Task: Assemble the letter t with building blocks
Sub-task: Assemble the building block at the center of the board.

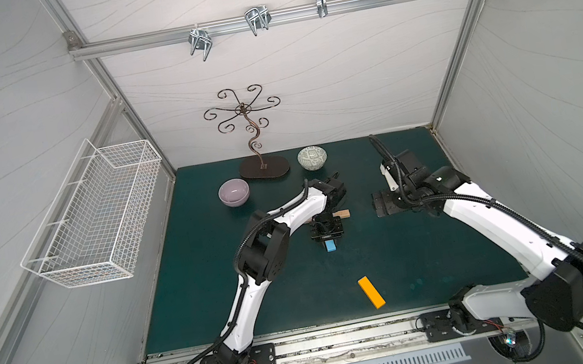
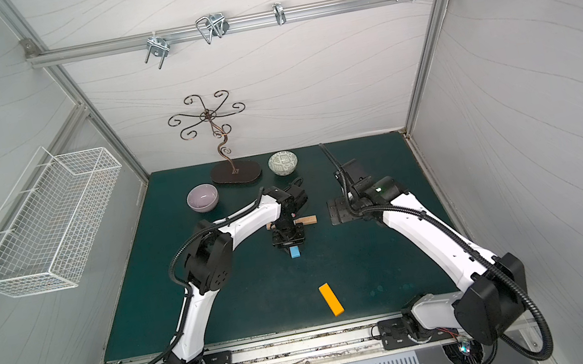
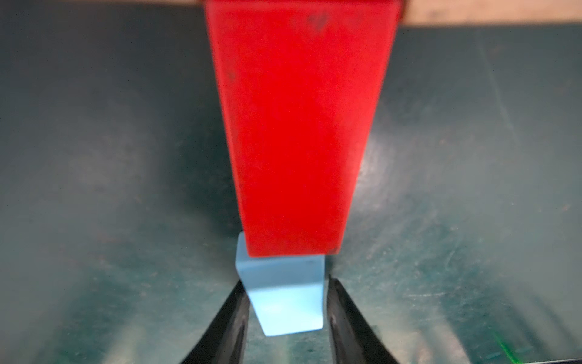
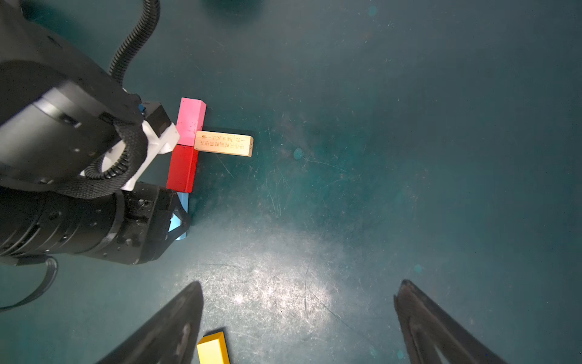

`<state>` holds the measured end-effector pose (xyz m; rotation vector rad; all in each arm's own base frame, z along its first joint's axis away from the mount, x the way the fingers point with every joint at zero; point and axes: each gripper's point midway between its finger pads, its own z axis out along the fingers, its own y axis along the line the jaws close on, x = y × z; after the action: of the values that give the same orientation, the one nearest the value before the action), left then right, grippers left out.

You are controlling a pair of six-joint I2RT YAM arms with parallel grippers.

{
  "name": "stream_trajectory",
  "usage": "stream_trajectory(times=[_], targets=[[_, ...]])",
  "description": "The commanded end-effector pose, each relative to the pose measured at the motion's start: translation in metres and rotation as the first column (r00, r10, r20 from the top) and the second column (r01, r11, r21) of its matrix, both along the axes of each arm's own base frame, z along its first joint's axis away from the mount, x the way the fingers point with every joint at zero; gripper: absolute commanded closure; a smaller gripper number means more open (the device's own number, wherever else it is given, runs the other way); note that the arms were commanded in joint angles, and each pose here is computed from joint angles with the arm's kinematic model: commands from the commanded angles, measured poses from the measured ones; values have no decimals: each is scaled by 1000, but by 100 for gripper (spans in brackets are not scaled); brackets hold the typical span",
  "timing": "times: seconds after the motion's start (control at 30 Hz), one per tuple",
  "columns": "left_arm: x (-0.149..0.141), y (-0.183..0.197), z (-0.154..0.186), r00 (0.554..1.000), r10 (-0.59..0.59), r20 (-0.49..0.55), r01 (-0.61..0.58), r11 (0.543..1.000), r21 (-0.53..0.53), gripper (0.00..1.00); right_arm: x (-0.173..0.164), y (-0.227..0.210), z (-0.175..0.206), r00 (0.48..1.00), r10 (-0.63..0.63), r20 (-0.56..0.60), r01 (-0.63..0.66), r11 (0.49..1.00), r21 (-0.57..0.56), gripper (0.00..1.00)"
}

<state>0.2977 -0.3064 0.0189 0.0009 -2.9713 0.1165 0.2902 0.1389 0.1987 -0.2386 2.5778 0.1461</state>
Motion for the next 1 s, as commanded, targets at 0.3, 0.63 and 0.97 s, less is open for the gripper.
stream_trajectory(times=[0.3,0.63,0.97], targets=[[3,7,-8,1000,6,-11,-6,999,44,63,1,0,0,1000,-1,4,1,1000,15,4],[2,3,-9,1000,13,-13,-13,999,33,64,0,0,-1,1000,-2,0,2,1000,15,4],[3,0,-10,1000,25,-16,-25,999,24,64,-1,0,-1,1000,1,0,-1,1000,17,3]])
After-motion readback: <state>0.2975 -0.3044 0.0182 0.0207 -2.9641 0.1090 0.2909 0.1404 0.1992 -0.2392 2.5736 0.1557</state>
